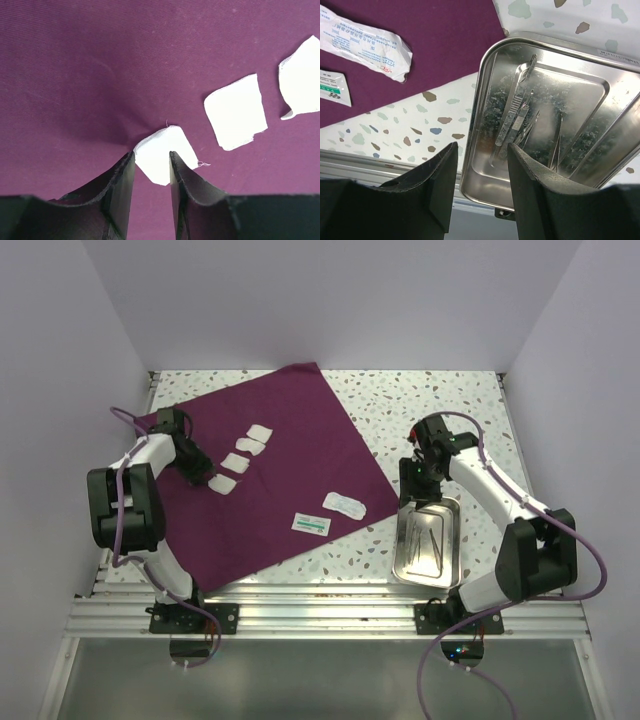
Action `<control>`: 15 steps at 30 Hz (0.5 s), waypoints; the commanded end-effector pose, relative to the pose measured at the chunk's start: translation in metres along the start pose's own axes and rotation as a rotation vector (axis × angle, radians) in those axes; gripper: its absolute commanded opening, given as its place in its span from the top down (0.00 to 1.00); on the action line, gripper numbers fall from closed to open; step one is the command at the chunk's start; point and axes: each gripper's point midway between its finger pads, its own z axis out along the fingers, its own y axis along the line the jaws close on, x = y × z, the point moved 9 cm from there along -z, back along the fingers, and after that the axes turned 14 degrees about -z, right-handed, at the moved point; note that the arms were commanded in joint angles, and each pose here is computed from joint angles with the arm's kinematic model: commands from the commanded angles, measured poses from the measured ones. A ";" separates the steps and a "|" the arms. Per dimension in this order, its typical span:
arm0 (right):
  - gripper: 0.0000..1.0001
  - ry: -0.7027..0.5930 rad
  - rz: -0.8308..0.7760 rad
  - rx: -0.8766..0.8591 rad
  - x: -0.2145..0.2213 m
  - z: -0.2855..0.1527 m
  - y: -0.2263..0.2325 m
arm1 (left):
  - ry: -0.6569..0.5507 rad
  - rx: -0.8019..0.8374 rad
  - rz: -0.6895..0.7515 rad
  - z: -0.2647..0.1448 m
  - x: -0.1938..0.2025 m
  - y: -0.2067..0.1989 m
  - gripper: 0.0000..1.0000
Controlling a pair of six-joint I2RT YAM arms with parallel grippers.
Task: Prepare the surgical pack
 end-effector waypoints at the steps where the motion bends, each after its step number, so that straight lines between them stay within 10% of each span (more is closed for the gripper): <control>1: 0.52 -0.015 -0.011 -0.027 -0.001 0.003 0.002 | -0.033 0.007 0.030 -0.007 -0.004 0.001 0.62; 15: 0.52 -0.017 -0.001 -0.037 0.002 0.003 0.003 | -0.013 -0.027 0.033 0.006 -0.002 0.008 0.63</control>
